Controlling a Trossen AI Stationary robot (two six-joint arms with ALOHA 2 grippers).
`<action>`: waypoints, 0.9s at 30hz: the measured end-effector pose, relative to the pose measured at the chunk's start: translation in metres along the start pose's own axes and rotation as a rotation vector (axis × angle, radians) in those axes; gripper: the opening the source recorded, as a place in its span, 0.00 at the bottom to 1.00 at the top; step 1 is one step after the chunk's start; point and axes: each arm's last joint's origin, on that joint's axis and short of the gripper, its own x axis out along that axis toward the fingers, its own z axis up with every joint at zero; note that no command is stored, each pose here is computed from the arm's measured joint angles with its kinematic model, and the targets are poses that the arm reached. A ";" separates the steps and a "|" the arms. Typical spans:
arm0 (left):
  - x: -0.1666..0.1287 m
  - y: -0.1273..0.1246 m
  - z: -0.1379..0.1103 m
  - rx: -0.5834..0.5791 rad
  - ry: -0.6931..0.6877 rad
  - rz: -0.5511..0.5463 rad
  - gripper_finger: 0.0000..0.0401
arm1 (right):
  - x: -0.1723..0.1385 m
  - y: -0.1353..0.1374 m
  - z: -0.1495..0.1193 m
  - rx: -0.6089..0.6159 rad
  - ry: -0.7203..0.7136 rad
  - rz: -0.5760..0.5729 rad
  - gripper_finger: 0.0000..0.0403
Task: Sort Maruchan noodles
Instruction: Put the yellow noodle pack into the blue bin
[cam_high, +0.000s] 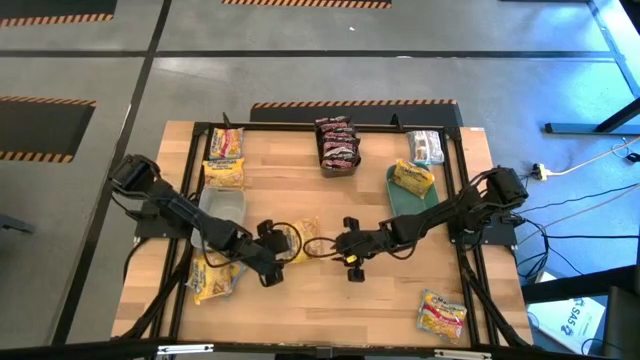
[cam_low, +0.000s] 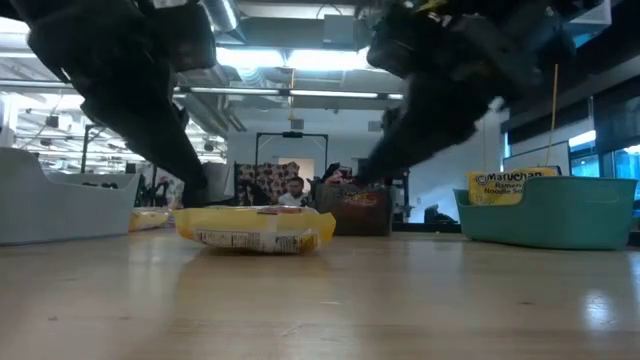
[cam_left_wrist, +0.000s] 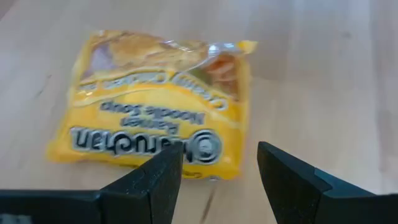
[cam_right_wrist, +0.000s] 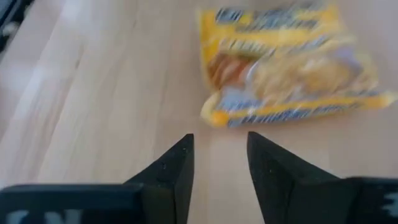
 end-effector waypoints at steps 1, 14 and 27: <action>0.000 0.000 -0.001 -0.005 -0.002 0.006 0.50 | 0.000 -0.002 0.002 0.005 -0.022 -0.015 0.36; 0.025 -0.022 -0.015 0.032 -0.065 -0.053 0.50 | 0.024 -0.051 0.012 0.033 -0.171 -0.154 0.68; 0.027 -0.013 -0.024 0.029 0.021 0.028 0.50 | 0.040 -0.041 -0.003 -0.073 -0.117 -0.109 0.57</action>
